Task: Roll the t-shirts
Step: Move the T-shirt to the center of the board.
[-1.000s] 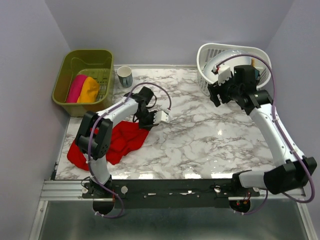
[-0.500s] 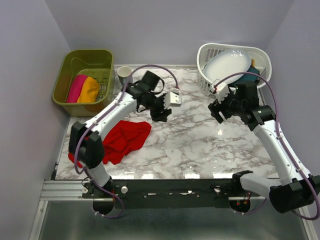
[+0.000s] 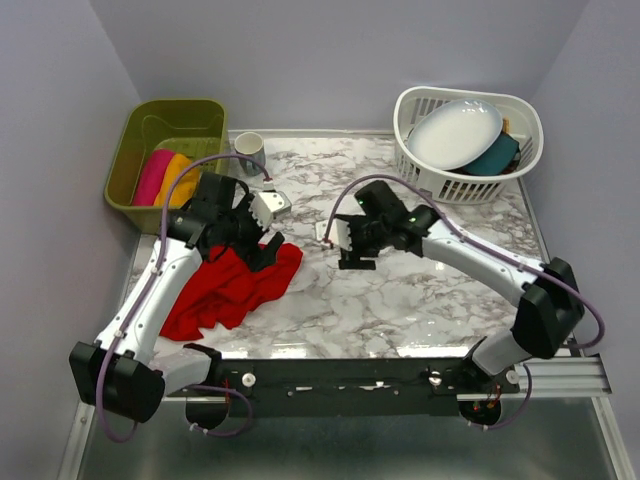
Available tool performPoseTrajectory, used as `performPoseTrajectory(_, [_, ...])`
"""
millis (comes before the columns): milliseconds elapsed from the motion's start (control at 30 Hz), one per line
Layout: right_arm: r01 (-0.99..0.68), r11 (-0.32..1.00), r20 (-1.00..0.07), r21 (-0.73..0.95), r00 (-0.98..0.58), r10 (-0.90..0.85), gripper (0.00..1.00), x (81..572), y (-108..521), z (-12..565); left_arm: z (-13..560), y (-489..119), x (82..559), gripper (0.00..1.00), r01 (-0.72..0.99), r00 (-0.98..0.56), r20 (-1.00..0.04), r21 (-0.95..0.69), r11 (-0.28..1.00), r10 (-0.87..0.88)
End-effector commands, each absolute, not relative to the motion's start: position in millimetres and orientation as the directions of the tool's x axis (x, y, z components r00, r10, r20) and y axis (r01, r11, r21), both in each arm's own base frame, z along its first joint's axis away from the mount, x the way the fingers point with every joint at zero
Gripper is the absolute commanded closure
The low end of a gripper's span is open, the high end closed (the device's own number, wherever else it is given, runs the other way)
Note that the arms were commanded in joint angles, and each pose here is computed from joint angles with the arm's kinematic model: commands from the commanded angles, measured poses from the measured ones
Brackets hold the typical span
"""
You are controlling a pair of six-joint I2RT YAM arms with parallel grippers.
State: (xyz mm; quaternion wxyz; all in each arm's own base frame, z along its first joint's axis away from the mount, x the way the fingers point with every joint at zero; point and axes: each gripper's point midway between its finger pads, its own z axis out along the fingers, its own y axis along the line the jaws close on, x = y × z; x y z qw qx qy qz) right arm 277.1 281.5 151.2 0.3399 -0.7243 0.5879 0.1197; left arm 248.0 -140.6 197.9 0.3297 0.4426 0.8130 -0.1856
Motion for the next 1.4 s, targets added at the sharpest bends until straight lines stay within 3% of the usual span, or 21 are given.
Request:
performPoseTrajectory(0, [-0.871, -0.277, -0.550, -0.407, 0.475, -0.687, 0.22, 264, 338, 140, 210, -100, 259, 0.09, 0.550, -0.579, -0.741, -0.047, 0.834, 0.340])
performPoseTrajectory(200, [-0.835, -0.348, -0.604, -0.427, 0.550, -0.577, 0.21, 234, 402, 127, 225, -32, 266, 0.15, 0.209, -0.661, -0.738, -0.011, 0.978, 0.133])
performPoseTrajectory(333, [-0.800, -0.392, -0.616, -0.455, 0.600, -0.510, 0.21, 215, 445, 116, 233, -15, 268, 0.22, 0.108, -0.654, -0.755, -0.043, 0.993, 0.039])
performPoseTrajectory(533, [-0.818, -0.421, -0.646, -0.392, 0.570, -0.507, 0.22, 207, 488, 96, 242, -5, 265, 0.32, 0.080, -0.642, -0.767, -0.093, 0.992, -0.020])
performPoseTrajectory(600, [-0.811, -0.426, -0.652, -0.401, 0.579, -0.489, 0.22, 208, 500, 100, 243, -8, 262, 0.45, 0.116, -0.636, -0.772, -0.094, 0.989, 0.001])
performPoseTrajectory(667, [-0.808, -0.459, -0.642, -0.370, 0.579, -0.503, 0.22, 203, 504, 82, 247, -7, 259, 0.51, 0.121, -0.616, -0.788, -0.084, 0.989, 0.008])
performPoseTrajectory(700, [-0.804, -0.462, -0.641, -0.373, 0.584, -0.498, 0.22, 205, 510, 83, 246, -5, 258, 0.63, 0.105, -0.615, -0.789, -0.080, 0.991, 0.002])
performPoseTrajectory(933, [-0.790, -0.528, -0.614, -0.313, 0.592, -0.521, 0.26, 191, 518, 48, 246, -4, 261, 0.71, 0.093, -0.617, -0.786, -0.104, 0.990, -0.025])
performPoseTrajectory(1000, [-0.803, -0.503, -0.611, -0.320, 0.580, -0.538, 0.39, 196, 520, 44, 249, -5, 264, 0.71, 0.095, -0.617, -0.786, -0.122, 0.988, -0.038])
performPoseTrajectory(1033, [-0.815, -0.471, -0.621, -0.339, 0.570, -0.538, 0.46, 199, 526, 47, 249, -6, 266, 0.70, 0.103, -0.623, -0.781, -0.133, 0.986, -0.040])
performPoseTrajectory(1067, [-0.820, -0.447, -0.621, -0.358, 0.566, -0.542, 0.61, 204, 528, 51, 250, -8, 267, 0.68, 0.116, -0.622, -0.782, -0.138, 0.984, -0.036])
performPoseTrajectory(1167, [-0.833, -0.369, -0.606, -0.413, 0.554, -0.571, 0.77, 220, 526, 67, 256, -9, 271, 0.58, 0.137, -0.613, -0.789, -0.155, 0.978, -0.039])
performPoseTrajectory(1267, [-0.842, -0.314, -0.618, -0.439, 0.537, -0.574, 0.87, 227, 511, 100, 263, -7, 276, 0.25, 0.131, -0.588, -0.807, -0.163, 0.978, -0.056])
performPoseTrajectory(1300, [-0.843, -0.303, -0.618, -0.444, 0.533, -0.577, 0.88, 229, 504, 107, 265, -9, 277, 0.08, 0.144, -0.582, -0.811, -0.170, 0.975, -0.055])
performPoseTrajectory(1333, [-0.836, -0.273, -0.630, -0.475, 0.540, -0.559, 0.89, 231, 495, 136, 267, -11, 279, 0.01, 0.156, -0.576, -0.815, -0.178, 0.972, -0.057])
performPoseTrajectory(1367, [-0.836, -0.261, -0.633, -0.482, 0.539, -0.556, 0.90, 231, 488, 146, 269, -19, 280, 0.01, 0.198, -0.572, -0.818, -0.209, 0.958, -0.060])
